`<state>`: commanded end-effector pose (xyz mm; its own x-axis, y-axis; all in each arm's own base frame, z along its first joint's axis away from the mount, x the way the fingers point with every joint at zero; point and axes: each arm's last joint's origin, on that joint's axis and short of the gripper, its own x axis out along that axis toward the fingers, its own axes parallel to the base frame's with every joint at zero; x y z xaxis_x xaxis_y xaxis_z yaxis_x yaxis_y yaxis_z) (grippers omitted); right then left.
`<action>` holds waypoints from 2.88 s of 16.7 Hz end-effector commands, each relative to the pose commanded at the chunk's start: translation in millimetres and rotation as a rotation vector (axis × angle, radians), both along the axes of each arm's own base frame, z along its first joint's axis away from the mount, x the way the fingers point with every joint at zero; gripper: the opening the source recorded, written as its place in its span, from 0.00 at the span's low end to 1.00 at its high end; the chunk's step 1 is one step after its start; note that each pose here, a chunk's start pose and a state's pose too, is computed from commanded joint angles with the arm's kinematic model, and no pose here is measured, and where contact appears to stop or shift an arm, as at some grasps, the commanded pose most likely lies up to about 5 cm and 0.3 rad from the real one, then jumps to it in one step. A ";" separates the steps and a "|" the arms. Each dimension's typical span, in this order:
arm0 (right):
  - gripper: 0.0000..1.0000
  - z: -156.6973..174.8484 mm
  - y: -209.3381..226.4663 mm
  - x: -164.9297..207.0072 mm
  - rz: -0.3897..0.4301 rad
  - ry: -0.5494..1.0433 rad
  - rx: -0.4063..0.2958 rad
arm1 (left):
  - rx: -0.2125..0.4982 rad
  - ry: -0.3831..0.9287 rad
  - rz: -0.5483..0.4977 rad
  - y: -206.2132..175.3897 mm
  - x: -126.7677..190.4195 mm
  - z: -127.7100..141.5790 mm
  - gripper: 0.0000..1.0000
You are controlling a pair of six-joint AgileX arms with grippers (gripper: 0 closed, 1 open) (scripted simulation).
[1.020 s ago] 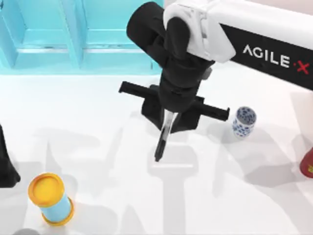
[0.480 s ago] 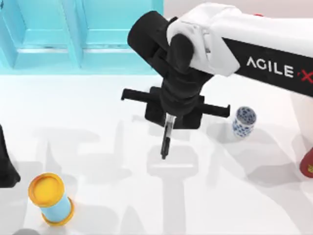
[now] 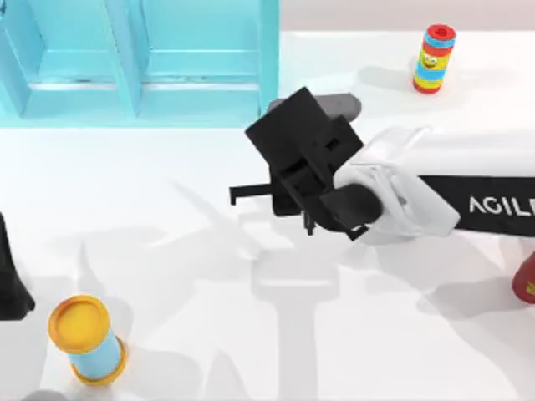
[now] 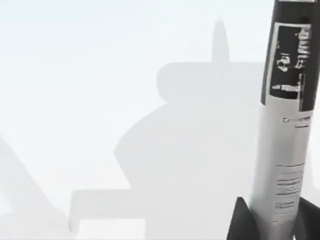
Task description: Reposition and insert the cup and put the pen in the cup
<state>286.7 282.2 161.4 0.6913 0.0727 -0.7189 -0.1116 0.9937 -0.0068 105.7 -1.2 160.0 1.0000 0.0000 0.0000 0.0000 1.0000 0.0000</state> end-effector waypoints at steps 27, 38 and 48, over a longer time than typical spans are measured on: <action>0.00 26.4 -100.6 -74.5 -0.217 -0.837 -0.008 | 0.000 0.000 0.000 0.0 0.0 0.0 1.00; 0.30 19.2 -105.1 -53.9 -0.222 -0.842 -0.005 | 0.000 0.000 0.000 0.0 0.0 0.0 1.00; 1.00 19.2 -105.1 -53.9 -0.222 -0.842 -0.005 | 0.000 0.000 0.000 0.0 0.0 0.0 1.00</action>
